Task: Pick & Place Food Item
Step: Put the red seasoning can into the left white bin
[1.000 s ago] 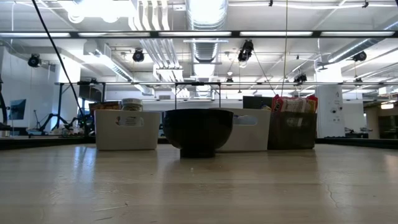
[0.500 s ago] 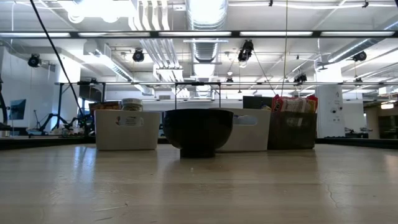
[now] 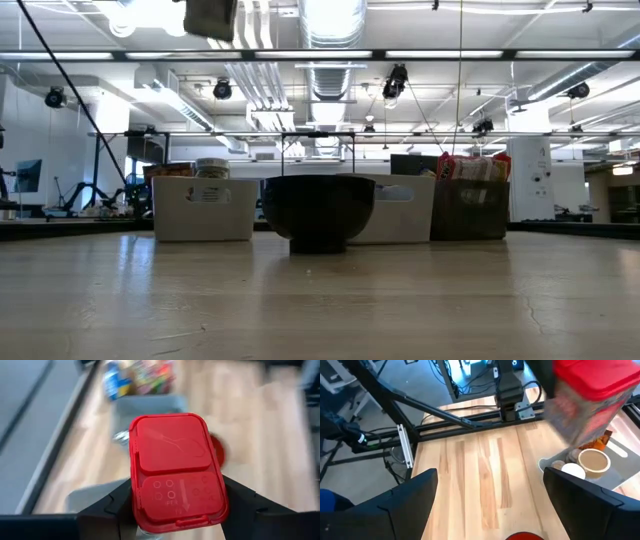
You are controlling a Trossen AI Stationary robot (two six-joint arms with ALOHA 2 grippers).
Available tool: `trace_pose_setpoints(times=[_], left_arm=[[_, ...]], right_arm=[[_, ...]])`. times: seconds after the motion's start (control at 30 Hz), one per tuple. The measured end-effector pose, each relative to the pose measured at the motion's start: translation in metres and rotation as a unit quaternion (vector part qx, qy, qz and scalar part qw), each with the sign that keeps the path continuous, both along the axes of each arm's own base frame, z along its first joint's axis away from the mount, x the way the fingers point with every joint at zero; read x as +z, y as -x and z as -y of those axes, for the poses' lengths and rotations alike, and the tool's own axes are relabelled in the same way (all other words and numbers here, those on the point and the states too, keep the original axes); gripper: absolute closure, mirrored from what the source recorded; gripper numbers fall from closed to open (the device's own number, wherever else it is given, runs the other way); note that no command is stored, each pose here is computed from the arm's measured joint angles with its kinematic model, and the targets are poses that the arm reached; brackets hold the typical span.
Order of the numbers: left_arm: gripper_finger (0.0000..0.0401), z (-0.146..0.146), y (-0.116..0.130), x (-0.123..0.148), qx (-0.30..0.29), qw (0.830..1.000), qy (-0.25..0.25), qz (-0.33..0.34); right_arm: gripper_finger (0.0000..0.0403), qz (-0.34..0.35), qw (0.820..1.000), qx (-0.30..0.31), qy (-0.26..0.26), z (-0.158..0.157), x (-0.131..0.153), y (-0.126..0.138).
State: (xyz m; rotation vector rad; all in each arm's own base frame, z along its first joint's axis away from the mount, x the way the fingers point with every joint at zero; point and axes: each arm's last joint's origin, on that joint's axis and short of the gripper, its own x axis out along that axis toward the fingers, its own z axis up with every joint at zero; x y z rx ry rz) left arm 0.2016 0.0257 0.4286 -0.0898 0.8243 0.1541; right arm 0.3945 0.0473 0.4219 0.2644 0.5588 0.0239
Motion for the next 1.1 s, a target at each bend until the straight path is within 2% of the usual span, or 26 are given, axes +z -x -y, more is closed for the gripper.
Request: trace_pose_setpoints(times=[0.23,0.33,0.43,0.53,0.73,0.87,1.1], left_arm=[[0.0196,-0.044,0.004,-0.020,0.090,0.995,-0.026,-0.036],[0.0196,-0.071,0.006,-0.040,0.124,0.991,-0.014,-0.048],[0.0196,-0.094,0.007,-0.064,0.144,0.989,0.012,-0.033],[0.0196,-0.110,0.007,-0.089,0.153,0.988,0.000,-0.035],[0.0196,-0.119,0.002,-0.130,0.143,0.989,-0.018,-0.028],[0.0196,-0.123,0.003,-0.152,0.153,0.988,-0.020,-0.022],[0.0197,-0.129,0.008,-0.176,0.177,0.984,-0.016,-0.007]], right_arm=[[0.0041,-0.001,1.000,-0.003,-0.002,0.000,0.000,0.000],[0.0041,-0.001,1.000,-0.003,-0.002,0.000,0.000,0.001],[0.0041,-0.002,1.000,-0.003,-0.002,0.000,0.000,0.001],[0.0041,-0.009,1.000,-0.003,-0.001,0.000,-0.001,0.001],[0.0041,-0.025,1.000,-0.005,0.005,0.003,0.001,0.009],[0.0041,-0.014,1.000,-0.011,0.019,0.008,0.014,0.022],[0.0041,0.013,0.999,-0.029,0.032,0.022,0.037,0.048]])
